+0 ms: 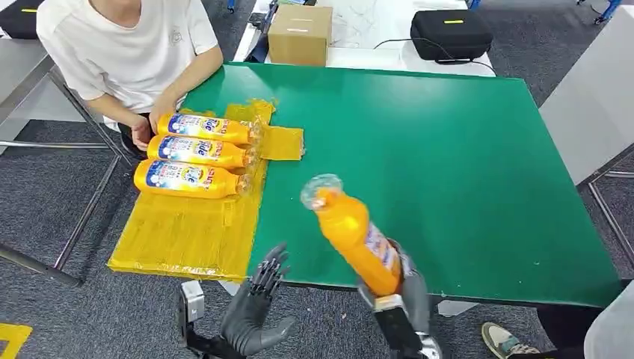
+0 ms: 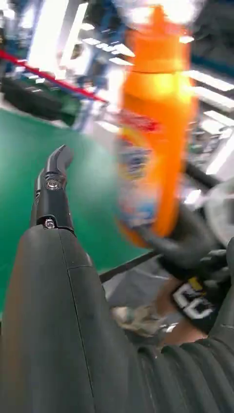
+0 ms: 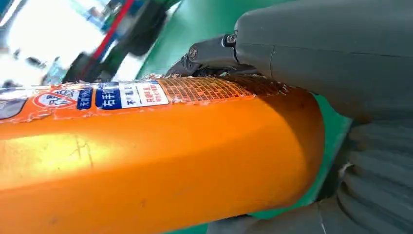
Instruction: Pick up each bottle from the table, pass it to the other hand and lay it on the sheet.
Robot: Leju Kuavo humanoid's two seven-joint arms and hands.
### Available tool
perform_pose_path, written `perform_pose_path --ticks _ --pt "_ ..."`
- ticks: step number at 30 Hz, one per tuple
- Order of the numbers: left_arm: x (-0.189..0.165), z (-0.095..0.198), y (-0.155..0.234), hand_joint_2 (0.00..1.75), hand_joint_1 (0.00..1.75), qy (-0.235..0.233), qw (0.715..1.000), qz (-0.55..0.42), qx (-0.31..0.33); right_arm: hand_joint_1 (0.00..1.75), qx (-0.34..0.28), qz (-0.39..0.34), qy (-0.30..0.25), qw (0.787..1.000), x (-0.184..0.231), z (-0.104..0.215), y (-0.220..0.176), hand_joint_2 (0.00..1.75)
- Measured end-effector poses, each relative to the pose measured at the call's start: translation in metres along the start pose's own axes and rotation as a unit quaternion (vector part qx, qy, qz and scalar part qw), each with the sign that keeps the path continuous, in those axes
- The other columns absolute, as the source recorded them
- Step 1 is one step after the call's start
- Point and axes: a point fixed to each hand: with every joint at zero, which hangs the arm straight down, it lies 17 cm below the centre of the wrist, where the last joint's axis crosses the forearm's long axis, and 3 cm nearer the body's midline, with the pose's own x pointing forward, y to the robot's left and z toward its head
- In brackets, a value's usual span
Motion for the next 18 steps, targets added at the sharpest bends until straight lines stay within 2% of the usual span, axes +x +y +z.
perform_pose_path --ticks 5,12,18 --pt "0.002 -0.007 -0.004 1.75 0.00 -0.001 1.000 0.007 -0.014 1.75 0.032 -0.003 -0.022 0.999 0.010 -0.007 0.022 1.75" --pt "0.011 -0.018 -0.021 1.75 0.00 -0.004 0.996 0.068 -0.055 1.75 0.098 -0.011 -0.061 0.993 0.027 -0.011 0.062 1.75" --pt "0.025 -0.029 -0.015 1.75 0.00 -0.055 0.998 -0.009 -0.030 1.75 0.129 -0.025 -0.070 0.989 0.037 -0.006 0.089 1.75"
